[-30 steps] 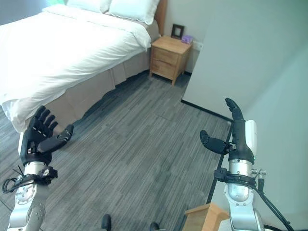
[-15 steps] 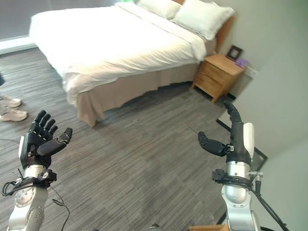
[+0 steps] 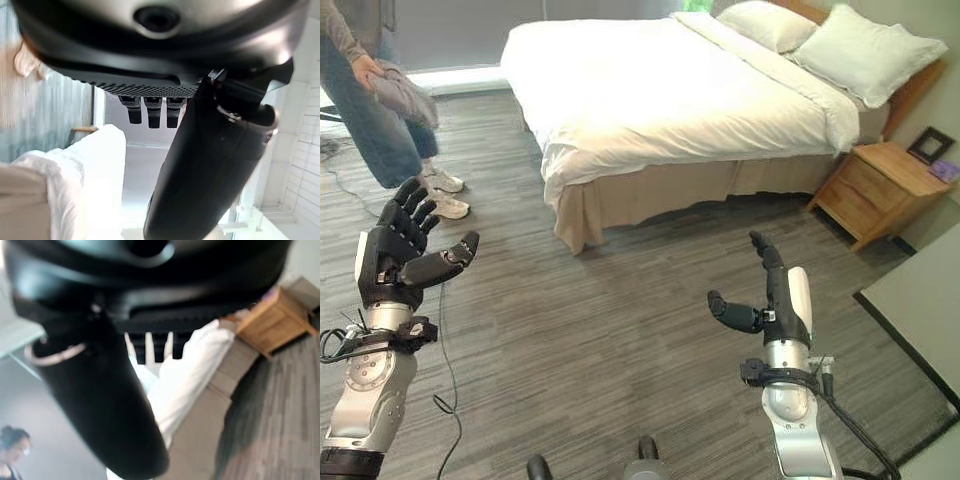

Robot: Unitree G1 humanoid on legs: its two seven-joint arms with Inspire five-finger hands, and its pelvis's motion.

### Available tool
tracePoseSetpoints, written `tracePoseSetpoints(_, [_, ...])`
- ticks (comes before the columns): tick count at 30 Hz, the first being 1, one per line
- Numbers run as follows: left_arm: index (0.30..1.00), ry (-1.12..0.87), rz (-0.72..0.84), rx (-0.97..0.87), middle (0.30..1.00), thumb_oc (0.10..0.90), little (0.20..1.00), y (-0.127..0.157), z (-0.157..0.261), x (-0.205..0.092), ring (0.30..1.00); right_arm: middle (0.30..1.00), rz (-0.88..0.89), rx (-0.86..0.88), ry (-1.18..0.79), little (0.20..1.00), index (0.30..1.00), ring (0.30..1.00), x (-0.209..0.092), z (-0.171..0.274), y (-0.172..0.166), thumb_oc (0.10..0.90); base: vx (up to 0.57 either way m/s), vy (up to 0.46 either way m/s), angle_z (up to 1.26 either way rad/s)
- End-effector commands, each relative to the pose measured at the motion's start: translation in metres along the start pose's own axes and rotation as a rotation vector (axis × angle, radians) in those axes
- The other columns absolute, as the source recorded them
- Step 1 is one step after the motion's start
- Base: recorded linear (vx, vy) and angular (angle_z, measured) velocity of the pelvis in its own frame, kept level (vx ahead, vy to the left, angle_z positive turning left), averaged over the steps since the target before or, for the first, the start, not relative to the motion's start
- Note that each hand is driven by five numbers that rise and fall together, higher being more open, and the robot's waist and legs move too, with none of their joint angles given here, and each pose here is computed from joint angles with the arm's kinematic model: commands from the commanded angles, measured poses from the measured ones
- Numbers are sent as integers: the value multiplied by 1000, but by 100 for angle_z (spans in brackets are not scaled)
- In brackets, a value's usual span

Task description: Pick up bed clothes into laundry basket.

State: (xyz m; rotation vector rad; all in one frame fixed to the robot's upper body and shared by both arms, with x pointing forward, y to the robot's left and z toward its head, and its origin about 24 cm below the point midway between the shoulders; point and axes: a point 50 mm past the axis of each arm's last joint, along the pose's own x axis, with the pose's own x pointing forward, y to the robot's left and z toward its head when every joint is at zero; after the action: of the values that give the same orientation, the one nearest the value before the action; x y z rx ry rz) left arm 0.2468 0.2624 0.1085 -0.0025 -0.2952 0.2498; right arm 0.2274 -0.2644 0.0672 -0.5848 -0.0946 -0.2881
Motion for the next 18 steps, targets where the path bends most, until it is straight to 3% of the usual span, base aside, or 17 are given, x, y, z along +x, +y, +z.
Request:
tracePoseSetpoints(1, [900,-271,-70,17,900,800,900,-10,48,9,900,900,-120,-10,-220,900,900,900,27,41,-32,800,51,-107,-20])
tracePoseSetpoints(10, [900,-168,-93,10,900,800,900,-7,27,2,900,900,-18,144,-279,900,900,900,31,54,-29,800,12,-45,-3])
tracePoseSetpoints(18, [900,-138,-83,-3,900,800,900,-5,20,-4,900,900,-15,163,-323,900,900,900,33,63,-31,800,18,-9,9])
